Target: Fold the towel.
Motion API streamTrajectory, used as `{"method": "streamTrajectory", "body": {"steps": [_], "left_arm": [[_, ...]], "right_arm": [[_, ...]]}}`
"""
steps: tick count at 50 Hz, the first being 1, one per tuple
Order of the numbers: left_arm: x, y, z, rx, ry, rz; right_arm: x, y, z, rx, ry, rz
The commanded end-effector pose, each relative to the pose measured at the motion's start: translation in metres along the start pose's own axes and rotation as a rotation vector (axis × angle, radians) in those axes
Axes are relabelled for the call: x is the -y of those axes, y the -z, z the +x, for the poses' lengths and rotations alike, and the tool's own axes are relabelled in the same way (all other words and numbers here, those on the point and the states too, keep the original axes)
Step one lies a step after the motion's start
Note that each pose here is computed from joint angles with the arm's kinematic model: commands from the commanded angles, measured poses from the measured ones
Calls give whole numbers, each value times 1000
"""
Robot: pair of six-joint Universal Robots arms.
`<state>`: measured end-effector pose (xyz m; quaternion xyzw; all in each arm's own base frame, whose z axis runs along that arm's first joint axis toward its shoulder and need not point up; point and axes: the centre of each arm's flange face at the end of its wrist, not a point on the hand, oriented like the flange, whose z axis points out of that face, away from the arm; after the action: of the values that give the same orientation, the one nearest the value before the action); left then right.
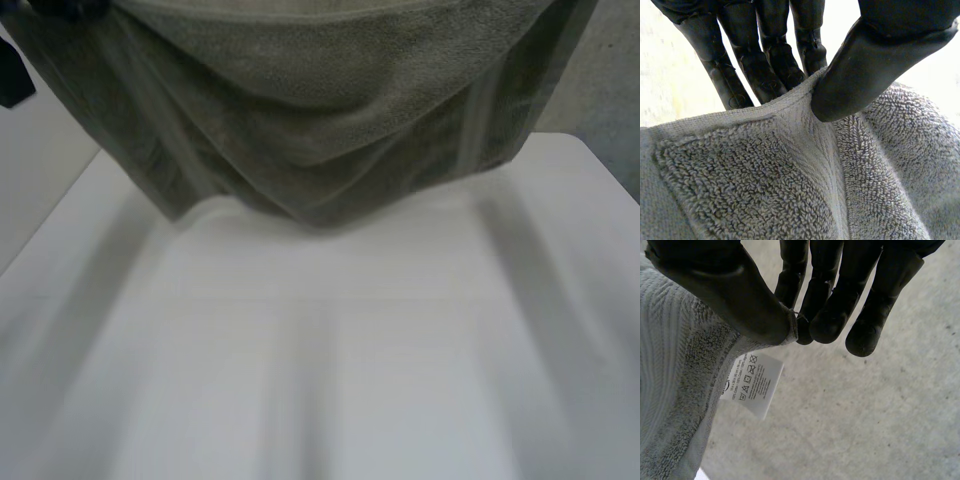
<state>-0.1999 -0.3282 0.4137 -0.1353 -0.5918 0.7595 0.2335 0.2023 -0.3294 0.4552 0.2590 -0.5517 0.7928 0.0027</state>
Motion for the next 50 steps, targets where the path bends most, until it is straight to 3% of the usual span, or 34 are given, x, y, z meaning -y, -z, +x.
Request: {"method": "streamTrajectory", "body": {"steps": [1, 8, 15, 17, 23, 27, 29, 30, 32, 33, 36, 39, 43, 48, 50], "left_arm": [[28, 21, 6, 7, 33, 57], [3, 22, -2, 31, 58, -14], [-82, 3, -29, 77, 115, -217], [-118, -5, -34, 72, 107, -293], [-164, -29, -46, 63, 73, -346], [-166, -45, -45, 41, 59, -309], [-149, -64, -43, 13, 24, -217], [-149, -64, -43, 13, 24, -216], [-110, -84, -37, -5, -21, -58], [-110, -84, -37, -5, -21, -57], [-48, -97, -21, -28, -13, 183], [-17, -96, -18, -59, 40, 296], [-10, -94, -21, -82, 112, 326], [-44, -88, -43, -40, 166, 216], [-79, -76, -58, -20, 192, 92]], "right_arm": [[14, 25, -8, 85, -26, -68], [4, 23, -13, 105, -17, -101], [-52, -1, -28, 148, 34, -223], [-76, -9, -40, 181, 41, -268], [-111, -29, -76, 222, 37, -310], [-113, -45, -85, 168, 57, -258], [-91, -66, -87, 75, 68, -89], [-91, -66, -87, 75, 68, -88], [-58, -84, -69, -55, 61, 126], [-58, -84, -69, -56, 61, 127], [-14, -87, -47, -160, -10, 349], [-1, -82, -42, -160, -36, 368], [-11, -79, -45, -126, -41, 294], [-52, -74, -54, -29, -45, 89], [-81, -65, -64, 85, -16, -68]]}}
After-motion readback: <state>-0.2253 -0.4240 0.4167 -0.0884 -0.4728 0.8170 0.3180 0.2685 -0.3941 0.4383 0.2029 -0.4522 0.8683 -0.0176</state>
